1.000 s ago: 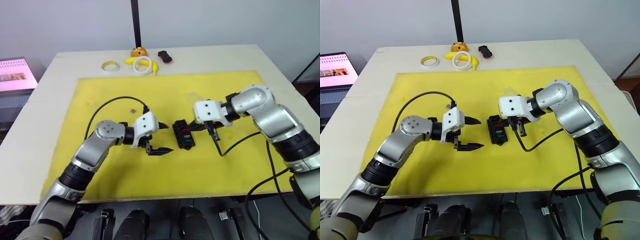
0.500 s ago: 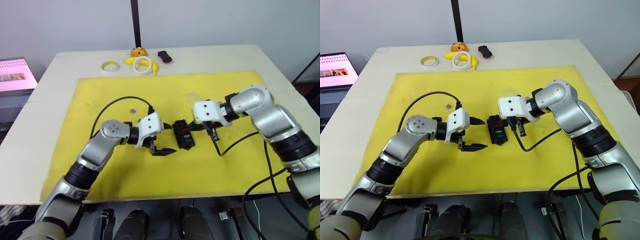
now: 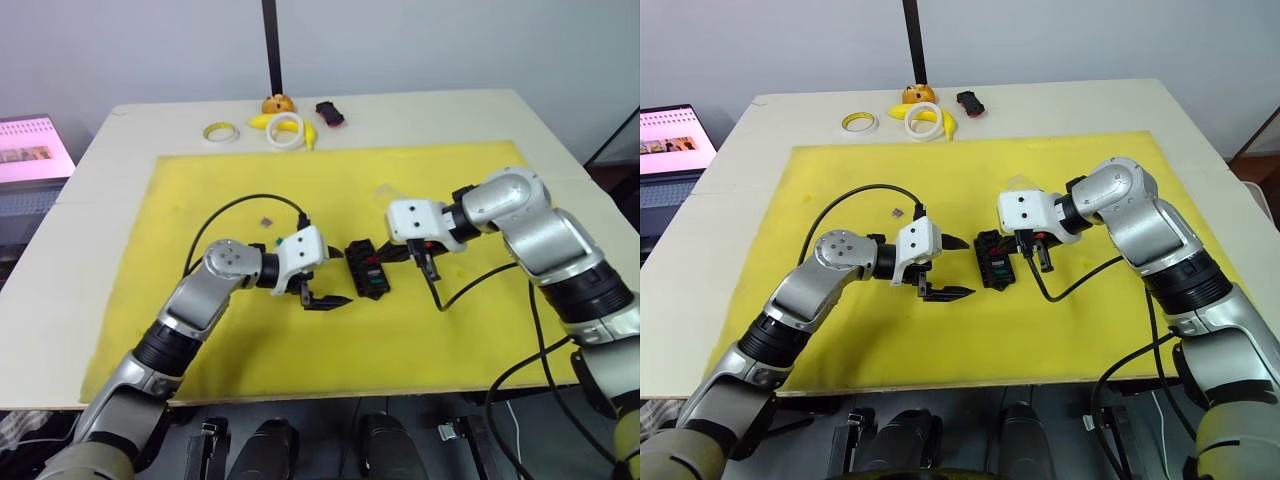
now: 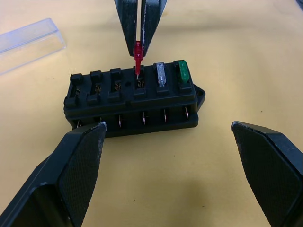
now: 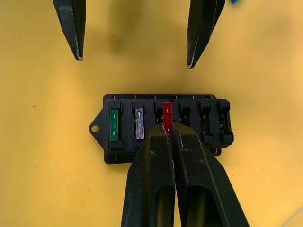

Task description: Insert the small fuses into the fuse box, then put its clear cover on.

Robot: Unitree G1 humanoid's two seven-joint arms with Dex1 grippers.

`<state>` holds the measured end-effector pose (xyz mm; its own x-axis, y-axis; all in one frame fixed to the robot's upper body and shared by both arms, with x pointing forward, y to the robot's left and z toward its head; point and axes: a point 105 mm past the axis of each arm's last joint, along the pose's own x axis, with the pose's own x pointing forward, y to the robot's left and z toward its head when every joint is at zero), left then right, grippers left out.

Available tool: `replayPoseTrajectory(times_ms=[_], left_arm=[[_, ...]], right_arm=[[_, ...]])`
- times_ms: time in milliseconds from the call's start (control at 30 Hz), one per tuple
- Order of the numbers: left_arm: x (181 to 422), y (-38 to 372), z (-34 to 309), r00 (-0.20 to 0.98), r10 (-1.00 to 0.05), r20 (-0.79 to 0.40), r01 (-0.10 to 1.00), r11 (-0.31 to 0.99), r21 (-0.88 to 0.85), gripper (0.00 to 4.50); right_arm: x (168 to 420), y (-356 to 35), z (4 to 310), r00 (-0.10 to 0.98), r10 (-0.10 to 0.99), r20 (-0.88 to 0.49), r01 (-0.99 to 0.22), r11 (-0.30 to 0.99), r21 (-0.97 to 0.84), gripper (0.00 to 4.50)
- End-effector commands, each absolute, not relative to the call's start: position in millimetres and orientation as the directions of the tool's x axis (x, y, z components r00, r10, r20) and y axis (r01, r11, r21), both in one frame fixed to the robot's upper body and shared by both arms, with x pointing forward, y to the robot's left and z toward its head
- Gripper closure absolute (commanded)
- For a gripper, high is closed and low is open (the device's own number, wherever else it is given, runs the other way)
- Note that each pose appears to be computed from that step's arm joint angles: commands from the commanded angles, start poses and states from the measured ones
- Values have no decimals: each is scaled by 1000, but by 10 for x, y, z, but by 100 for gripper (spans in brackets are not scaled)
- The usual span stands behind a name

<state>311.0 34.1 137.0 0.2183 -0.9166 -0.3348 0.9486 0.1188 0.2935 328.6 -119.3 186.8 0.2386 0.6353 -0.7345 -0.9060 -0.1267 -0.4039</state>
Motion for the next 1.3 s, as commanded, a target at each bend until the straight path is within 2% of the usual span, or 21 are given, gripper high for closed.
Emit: replayPoseTrajectory(times_ms=[33,1300], left_arm=[[3103,299,1451,209,-924,-319,938,98,332,5],[3083,258,1454,196,-928,-318,940,86,329,5]], right_arm=[[3259,-1150,1971,251,655,-712,-888,-136,-439,450],[3347,-1147,1860,256,609,-751,-889,-157,-430,450]])
